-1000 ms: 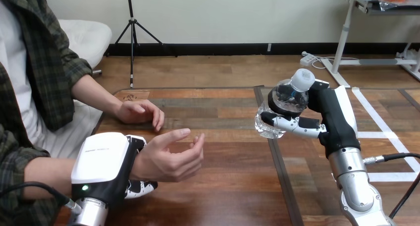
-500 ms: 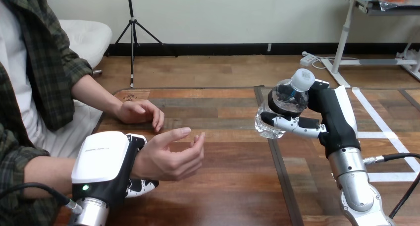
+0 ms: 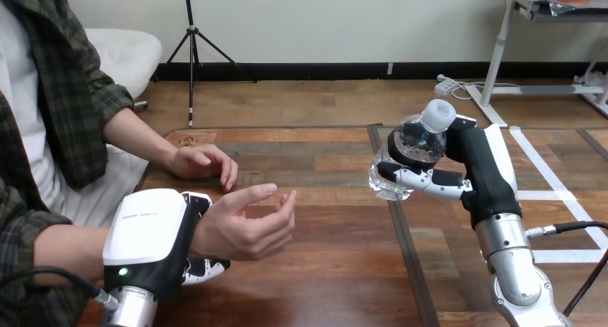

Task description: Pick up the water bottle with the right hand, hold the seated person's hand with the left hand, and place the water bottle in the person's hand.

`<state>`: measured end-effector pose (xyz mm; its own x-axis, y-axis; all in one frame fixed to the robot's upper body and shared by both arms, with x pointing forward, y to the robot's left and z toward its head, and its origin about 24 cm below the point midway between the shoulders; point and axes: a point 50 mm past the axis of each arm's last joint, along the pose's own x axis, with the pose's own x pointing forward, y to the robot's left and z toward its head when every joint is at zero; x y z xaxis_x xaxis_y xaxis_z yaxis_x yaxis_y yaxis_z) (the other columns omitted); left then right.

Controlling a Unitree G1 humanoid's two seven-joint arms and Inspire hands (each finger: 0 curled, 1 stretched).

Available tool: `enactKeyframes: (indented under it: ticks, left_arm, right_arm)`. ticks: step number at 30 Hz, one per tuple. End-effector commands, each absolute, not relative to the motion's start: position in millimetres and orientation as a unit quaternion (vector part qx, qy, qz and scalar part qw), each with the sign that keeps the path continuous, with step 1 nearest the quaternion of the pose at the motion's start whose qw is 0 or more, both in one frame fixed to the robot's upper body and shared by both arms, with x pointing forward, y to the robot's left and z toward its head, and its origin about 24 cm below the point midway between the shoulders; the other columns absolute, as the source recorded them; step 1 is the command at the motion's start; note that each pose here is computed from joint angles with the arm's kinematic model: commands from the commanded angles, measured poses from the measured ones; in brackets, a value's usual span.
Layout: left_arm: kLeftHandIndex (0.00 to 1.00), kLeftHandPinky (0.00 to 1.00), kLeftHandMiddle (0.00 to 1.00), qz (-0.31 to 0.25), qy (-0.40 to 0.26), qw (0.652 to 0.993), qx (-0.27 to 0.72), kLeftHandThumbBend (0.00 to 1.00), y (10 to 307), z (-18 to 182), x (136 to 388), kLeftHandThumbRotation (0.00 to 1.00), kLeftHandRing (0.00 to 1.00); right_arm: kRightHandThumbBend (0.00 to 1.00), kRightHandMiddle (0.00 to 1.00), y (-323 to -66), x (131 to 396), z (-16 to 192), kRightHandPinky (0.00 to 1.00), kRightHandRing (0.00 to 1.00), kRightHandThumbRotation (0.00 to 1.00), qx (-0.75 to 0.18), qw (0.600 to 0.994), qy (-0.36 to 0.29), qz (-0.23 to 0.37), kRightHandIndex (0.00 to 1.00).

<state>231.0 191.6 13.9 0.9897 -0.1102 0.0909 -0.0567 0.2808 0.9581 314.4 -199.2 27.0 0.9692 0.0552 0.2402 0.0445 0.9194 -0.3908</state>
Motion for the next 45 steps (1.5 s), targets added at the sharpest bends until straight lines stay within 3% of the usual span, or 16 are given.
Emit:
enactKeyframes:
  ticks: [1, 23, 45]
  left_arm:
    - [0.36, 0.32, 0.39, -0.006, -0.116, 0.800, 0.588, 0.88, 183, 29, 234, 0.00, 0.35]
    - [0.32, 0.27, 0.35, -0.011, -0.172, 0.816, 0.552, 0.86, 169, 39, 229, 0.00, 0.31]
    - [0.29, 0.24, 0.31, -0.036, -0.225, 0.831, 0.507, 0.92, 144, 51, 222, 0.00, 0.28]
  right_arm:
    - [0.72, 0.48, -190, 334, 70, 0.38, 0.44, 0.00, -0.186, 0.959, -0.215, -0.003, 0.48]
    - [0.72, 0.49, -185, 335, 77, 0.39, 0.44, 0.00, -0.177, 0.954, -0.242, 0.012, 0.48]
    - [0.73, 0.48, -172, 337, 88, 0.40, 0.44, 0.00, -0.169, 0.946, -0.275, 0.037, 0.48]
